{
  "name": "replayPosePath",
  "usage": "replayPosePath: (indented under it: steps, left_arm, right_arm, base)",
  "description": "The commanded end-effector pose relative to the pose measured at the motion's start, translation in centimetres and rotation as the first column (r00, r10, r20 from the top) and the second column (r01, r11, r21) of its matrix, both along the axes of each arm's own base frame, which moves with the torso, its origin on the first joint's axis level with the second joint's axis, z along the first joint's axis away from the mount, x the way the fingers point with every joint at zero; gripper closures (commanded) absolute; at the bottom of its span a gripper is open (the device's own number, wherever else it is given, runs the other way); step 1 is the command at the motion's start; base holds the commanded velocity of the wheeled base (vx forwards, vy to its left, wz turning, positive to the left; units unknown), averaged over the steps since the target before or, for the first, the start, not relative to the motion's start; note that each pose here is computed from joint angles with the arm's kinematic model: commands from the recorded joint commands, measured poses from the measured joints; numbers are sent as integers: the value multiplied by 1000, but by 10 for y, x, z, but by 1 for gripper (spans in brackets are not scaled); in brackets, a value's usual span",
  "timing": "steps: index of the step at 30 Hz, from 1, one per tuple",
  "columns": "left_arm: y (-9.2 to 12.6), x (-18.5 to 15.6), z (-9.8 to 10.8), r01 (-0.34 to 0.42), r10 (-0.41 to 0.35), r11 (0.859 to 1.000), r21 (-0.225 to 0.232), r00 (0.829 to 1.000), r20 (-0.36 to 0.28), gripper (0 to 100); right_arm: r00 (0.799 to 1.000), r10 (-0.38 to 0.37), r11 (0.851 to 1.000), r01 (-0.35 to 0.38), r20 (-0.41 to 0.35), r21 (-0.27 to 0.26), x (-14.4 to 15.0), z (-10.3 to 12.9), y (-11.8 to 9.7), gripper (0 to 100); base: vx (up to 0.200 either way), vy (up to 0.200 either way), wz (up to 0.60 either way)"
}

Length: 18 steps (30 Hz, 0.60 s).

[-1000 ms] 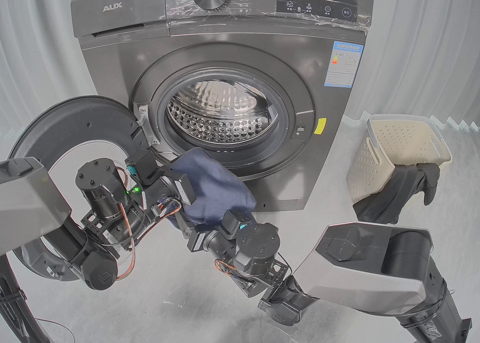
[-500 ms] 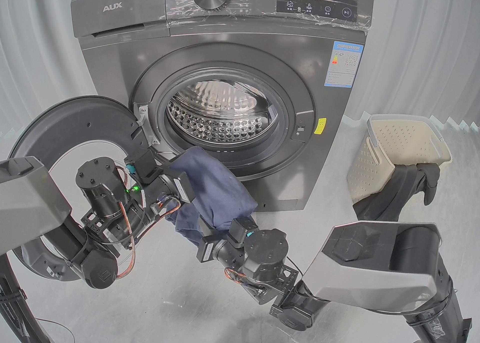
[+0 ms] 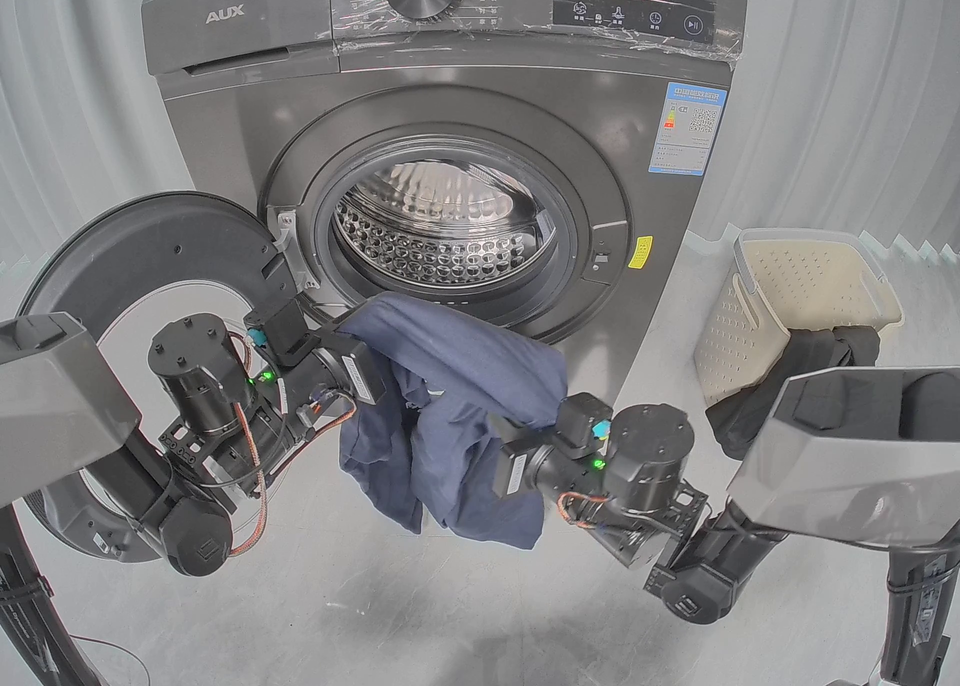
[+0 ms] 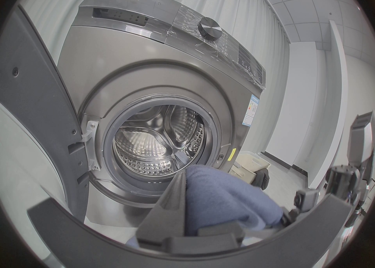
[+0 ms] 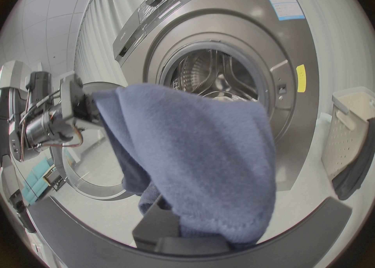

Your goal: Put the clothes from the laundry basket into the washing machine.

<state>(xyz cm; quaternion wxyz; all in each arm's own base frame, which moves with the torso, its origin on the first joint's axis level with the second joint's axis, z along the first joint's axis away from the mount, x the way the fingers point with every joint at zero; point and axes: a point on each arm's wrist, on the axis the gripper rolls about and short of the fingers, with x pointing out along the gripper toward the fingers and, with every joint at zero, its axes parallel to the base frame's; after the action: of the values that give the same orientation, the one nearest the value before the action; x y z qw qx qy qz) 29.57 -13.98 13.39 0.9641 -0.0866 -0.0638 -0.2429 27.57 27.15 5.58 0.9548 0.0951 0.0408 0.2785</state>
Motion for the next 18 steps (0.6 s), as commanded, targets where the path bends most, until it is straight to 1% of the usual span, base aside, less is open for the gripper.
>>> replayPosePath:
  steps: [1,4,11,12,16,18]
  left_arm:
    - [0,-1,-3,2,-2,1000,5,1000,-11,100]
    - [-1,-3,-4,6,-6,1000,8,1000,-17,100]
    - [-5,-10,-5,32,-32,999,14,999,-24,100]
    - [-6,-10,-5,35,-35,999,16,999,-25,100]
    - [-8,-13,-5,46,-45,999,17,999,-28,100]
    - [-9,-13,-5,49,-48,999,18,998,-27,100]
  right_arm:
    - [999,-33,999,33,40,4,8,20,-26,100]
    - [999,-21,1000,21,46,0,13,19,-31,100]
    - [998,-8,1000,7,60,10,19,18,-32,100]
    - [998,-6,1000,5,59,11,20,16,-31,0]
    - [998,-9,1000,9,58,10,24,12,-30,0]
    - [999,-5,1000,5,36,-8,25,1,-29,0]
  base:
    - [0,0,0]
    - [0,0,0]
    - [0,0,0]
    - [0,0,0]
    - [0,0,0]
    - [0,0,0]
